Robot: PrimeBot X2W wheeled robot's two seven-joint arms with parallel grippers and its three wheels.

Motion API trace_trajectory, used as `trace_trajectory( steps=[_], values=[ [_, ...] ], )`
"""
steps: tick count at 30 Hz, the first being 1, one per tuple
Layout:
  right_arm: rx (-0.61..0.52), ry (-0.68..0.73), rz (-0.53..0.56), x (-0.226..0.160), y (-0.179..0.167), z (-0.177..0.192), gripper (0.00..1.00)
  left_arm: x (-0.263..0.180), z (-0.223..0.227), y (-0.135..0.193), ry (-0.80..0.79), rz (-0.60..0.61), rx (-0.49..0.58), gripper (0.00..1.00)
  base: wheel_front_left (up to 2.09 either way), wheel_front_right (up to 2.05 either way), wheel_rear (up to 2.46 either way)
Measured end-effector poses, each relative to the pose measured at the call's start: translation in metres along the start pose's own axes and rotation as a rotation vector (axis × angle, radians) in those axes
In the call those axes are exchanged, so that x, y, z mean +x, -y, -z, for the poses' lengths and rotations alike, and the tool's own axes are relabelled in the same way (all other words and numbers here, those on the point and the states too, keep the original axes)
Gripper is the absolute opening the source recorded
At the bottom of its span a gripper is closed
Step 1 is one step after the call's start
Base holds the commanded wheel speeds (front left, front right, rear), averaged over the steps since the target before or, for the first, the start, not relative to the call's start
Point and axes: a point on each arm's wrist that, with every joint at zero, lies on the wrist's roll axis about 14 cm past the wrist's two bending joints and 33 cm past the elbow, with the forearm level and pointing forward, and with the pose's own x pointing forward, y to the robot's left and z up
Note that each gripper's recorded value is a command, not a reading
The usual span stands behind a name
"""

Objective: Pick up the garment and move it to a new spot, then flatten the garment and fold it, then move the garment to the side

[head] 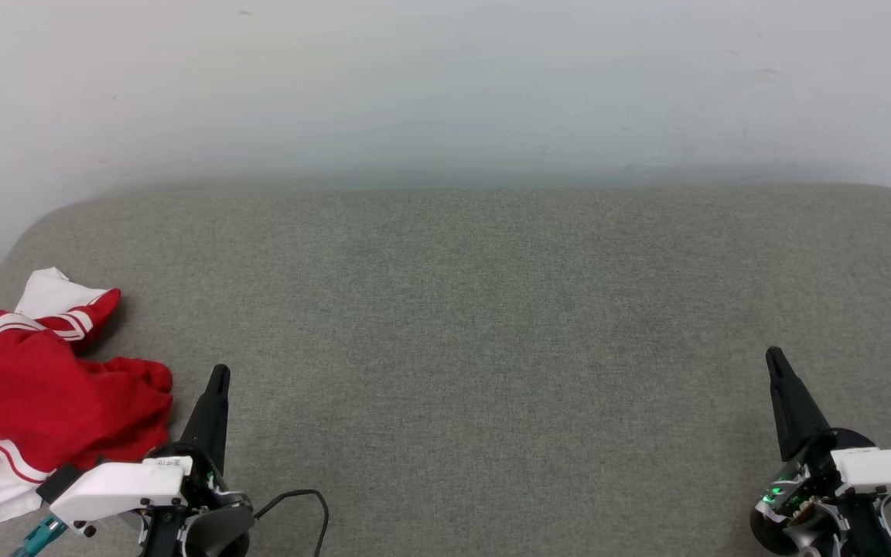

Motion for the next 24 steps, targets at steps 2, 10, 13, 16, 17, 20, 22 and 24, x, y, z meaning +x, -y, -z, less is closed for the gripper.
trace_trajectory(
  steps=[2,10,13,16,17,20,22,24],
  values=[
    [0.000,0.000,0.000,0.000,0.000,0.000,0.00,0.000,0.000,0.000,0.000,0.000,0.000,0.00,0.00,0.00,0.00],
    [0.000,0.000,0.000,0.000,0.000,0.000,0.00,0.000,0.000,0.000,0.000,0.000,0.000,0.00,0.00,0.00,0.00],
    [0.000,0.000,0.000,0.000,0.000,0.000,0.00,0.000,0.000,0.000,0.000,0.000,0.000,0.00,0.00,0.00,0.00],
    [0.000,0.000,0.000,0.000,0.000,0.000,0.00,0.000,0.000,0.000,0.000,0.000,0.000,0.00,0.00,0.00,0.00],
    [0.000,0.000,0.000,0.000,0.000,0.000,0.00,0.000,0.000,0.000,0.000,0.000,0.000,0.00,0.00,0.00,0.00],
    [0.000,0.000,0.000,0.000,0.000,0.000,0.00,0.000,0.000,0.000,0.000,0.000,0.000,0.00,0.00,0.00,0.00],
    [0.001,0.000,0.009,-0.001,0.003,0.000,1.00,-0.001,0.000,-0.003,-0.001,-0.010,-0.001,1.00,0.00,0.00,0.00],
    [0.003,0.002,0.042,-0.006,0.014,0.000,1.00,-0.006,0.001,-0.014,-0.001,-0.043,-0.003,1.00,0.00,0.00,0.00]
  ],
)
